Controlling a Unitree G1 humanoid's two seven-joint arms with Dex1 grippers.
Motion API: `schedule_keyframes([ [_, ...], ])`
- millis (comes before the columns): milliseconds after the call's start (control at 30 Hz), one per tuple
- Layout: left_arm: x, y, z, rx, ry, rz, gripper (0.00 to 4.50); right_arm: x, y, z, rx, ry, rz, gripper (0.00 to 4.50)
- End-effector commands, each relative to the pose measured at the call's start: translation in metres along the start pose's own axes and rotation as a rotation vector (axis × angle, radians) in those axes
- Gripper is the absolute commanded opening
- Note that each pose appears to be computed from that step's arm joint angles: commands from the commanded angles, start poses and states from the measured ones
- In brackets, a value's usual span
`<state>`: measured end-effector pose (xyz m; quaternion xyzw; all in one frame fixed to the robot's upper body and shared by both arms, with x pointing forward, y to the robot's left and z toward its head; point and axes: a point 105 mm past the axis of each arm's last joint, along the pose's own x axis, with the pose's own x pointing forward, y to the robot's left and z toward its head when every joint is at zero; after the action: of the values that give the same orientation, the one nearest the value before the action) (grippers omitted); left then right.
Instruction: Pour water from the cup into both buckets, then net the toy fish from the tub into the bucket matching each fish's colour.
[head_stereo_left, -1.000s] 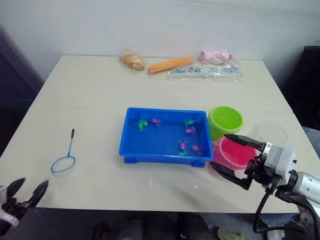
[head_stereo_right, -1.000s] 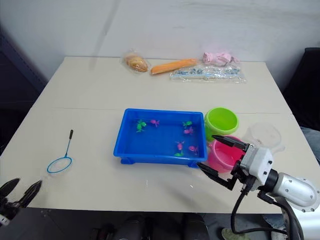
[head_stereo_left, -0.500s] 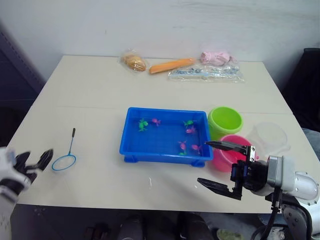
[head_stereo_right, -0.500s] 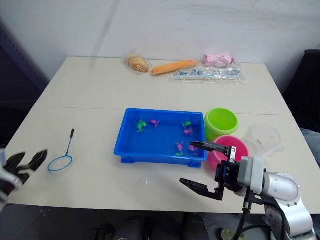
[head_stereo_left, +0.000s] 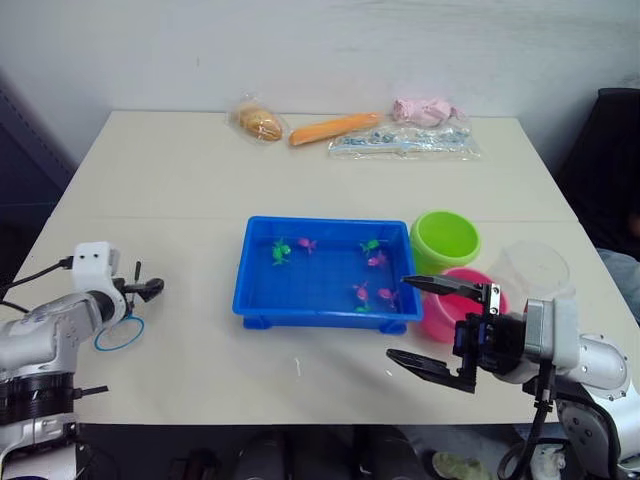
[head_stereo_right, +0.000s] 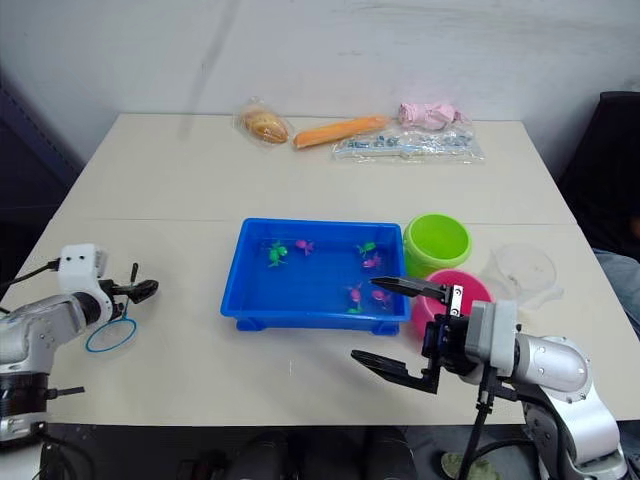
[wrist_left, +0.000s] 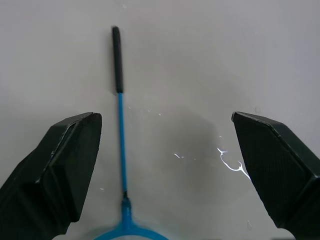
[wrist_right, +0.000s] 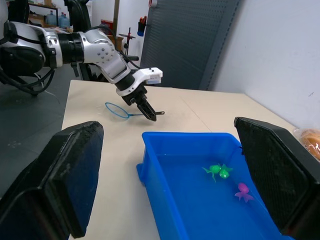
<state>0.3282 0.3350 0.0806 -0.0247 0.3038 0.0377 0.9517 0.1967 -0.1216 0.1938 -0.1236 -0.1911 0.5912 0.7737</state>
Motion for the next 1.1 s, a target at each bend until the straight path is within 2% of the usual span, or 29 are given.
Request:
schedule_keyframes([
  [33, 0.001, 0.003, -0.002, -0.005, 0.032, 0.038, 4.5, -0.007, -0.003, 0.01, -0.084, 0.002, -0.032, 4.45],
  [133, 0.005, 0.004, -0.021, -0.021, 0.116, 0.059, 4.5, -0.012, -0.004, 0.01, -0.095, 0.013, -0.046, 4.45],
  [200, 0.005, 0.013, -0.033, -0.047, 0.155, 0.088, 3.95, -0.017, -0.004, 0.008, -0.1, 0.023, -0.049, 4.5],
  [267, 0.004, 0.019, -0.04, -0.088, 0.164, 0.109, 3.22, -0.02, -0.004, 0.008, -0.104, 0.026, -0.059, 4.5],
  [333, 0.002, 0.024, -0.048, -0.103, 0.176, 0.122, 2.28, -0.023, -0.004, 0.007, -0.105, 0.029, -0.065, 4.5],
  [367, 0.001, 0.026, -0.052, -0.109, 0.184, 0.124, 2.22, -0.025, -0.003, 0.006, -0.104, 0.031, -0.067, 4.5],
  [400, 0.0, 0.028, -0.057, -0.121, 0.193, 0.128, 1.52, -0.028, -0.002, 0.005, -0.1, 0.034, -0.07, 4.5],
  [433, -0.001, 0.03, -0.06, -0.134, 0.2, 0.128, 1.29, -0.03, 0.0, 0.003, -0.098, 0.037, -0.072, 4.5],
  [533, -0.002, 0.032, -0.063, -0.15, 0.199, 0.13, 0.04, -0.033, 0.002, 0.0, -0.094, 0.042, -0.071, 4.5],
  [667, -0.006, 0.037, -0.057, -0.163, 0.161, 0.116, 0.04, -0.034, 0.004, -0.003, -0.085, 0.05, -0.062, 4.5],
  [767, -0.011, 0.039, -0.026, -0.157, 0.001, 0.063, 0.04, -0.034, 0.005, -0.005, -0.076, 0.049, -0.056, 4.5],
  [867, -0.03, 0.023, 0.029, -0.071, -0.273, -0.13, 0.04, -0.033, 0.001, -0.004, -0.049, 0.039, -0.069, 4.5],
  [900, -0.042, 0.014, 0.048, -0.013, -0.359, -0.218, 0.04, -0.031, -0.001, -0.001, -0.046, 0.028, -0.073, 4.5],
  [967, -0.062, -0.006, 0.068, 0.118, -0.441, -0.384, 0.04, -0.027, -0.007, 0.006, -0.027, 0.011, -0.082, 4.5],
  [1067, -0.112, -0.06, 0.099, 0.448, -0.647, -0.776, 0.04, -0.016, -0.019, 0.005, 0.055, 0.088, -0.11, 4.5],
  [1100, -0.123, -0.074, 0.1, 0.545, -0.638, -0.883, 0.04, -0.011, -0.025, 0.005, 0.087, 0.109, -0.124, 4.5],
])
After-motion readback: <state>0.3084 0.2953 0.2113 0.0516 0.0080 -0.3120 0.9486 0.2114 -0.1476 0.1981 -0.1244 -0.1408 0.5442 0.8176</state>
